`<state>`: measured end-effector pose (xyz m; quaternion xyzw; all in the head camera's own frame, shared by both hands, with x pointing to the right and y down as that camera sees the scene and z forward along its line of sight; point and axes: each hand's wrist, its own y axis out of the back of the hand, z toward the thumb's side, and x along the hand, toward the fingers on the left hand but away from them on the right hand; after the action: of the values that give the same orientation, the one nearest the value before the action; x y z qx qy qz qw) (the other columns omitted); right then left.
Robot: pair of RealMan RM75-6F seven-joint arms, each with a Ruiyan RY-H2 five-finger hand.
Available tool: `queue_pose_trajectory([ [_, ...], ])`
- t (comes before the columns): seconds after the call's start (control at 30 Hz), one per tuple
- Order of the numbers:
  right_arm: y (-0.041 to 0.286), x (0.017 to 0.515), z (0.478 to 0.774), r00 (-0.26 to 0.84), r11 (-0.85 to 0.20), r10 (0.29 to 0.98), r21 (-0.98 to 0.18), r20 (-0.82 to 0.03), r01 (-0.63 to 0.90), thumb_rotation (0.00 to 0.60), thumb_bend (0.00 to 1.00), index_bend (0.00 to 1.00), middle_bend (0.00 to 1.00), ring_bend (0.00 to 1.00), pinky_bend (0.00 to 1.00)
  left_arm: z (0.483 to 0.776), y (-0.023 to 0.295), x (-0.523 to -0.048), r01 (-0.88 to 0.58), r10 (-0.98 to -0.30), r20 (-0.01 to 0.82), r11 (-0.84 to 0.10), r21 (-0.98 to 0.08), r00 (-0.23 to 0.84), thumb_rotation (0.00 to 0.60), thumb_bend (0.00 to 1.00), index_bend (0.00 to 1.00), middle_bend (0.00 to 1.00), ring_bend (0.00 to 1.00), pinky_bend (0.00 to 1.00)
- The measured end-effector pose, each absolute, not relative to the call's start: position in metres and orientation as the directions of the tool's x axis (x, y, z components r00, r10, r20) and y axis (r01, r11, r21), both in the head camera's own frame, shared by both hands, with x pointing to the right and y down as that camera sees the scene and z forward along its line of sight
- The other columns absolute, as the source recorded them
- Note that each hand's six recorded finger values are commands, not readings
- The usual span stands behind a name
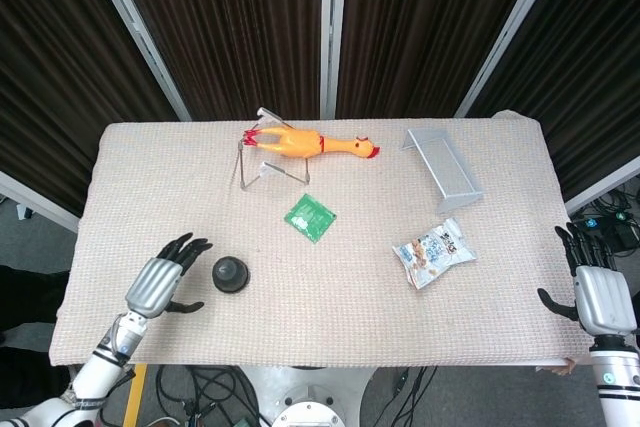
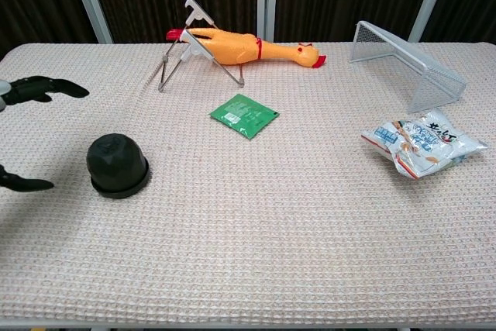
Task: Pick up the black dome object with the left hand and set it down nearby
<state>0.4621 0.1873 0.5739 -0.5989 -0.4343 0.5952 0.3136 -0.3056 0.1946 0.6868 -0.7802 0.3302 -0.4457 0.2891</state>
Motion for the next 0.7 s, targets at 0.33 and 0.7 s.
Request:
queue_pose_trajectory([
  [0.33, 0.186, 0.464, 0.574, -0.090, -0.426, 0.892, -0.891, -0.442, 0.157, 0.600, 0.12, 0.00, 0.00, 0.00, 0.00, 0.716, 0.189, -0.289, -0.265, -0.737, 0.547, -0.663, -0.701, 0.398, 0.600, 0.04, 0.12, 0.14, 0.05, 0.15],
  [0.7, 0.186, 0.466, 0.574, -0.099, -0.428, 0.890, -0.890, -0.446, 0.158, 0.600, 0.13, 0.00, 0.00, 0.00, 0.00, 0.741, 0.191, -0.276, -0.274, -0.711, 0.561, -0.691, -0.669, 0.424, 0.600, 0.04, 0.12, 0.15, 0.05, 0.16],
])
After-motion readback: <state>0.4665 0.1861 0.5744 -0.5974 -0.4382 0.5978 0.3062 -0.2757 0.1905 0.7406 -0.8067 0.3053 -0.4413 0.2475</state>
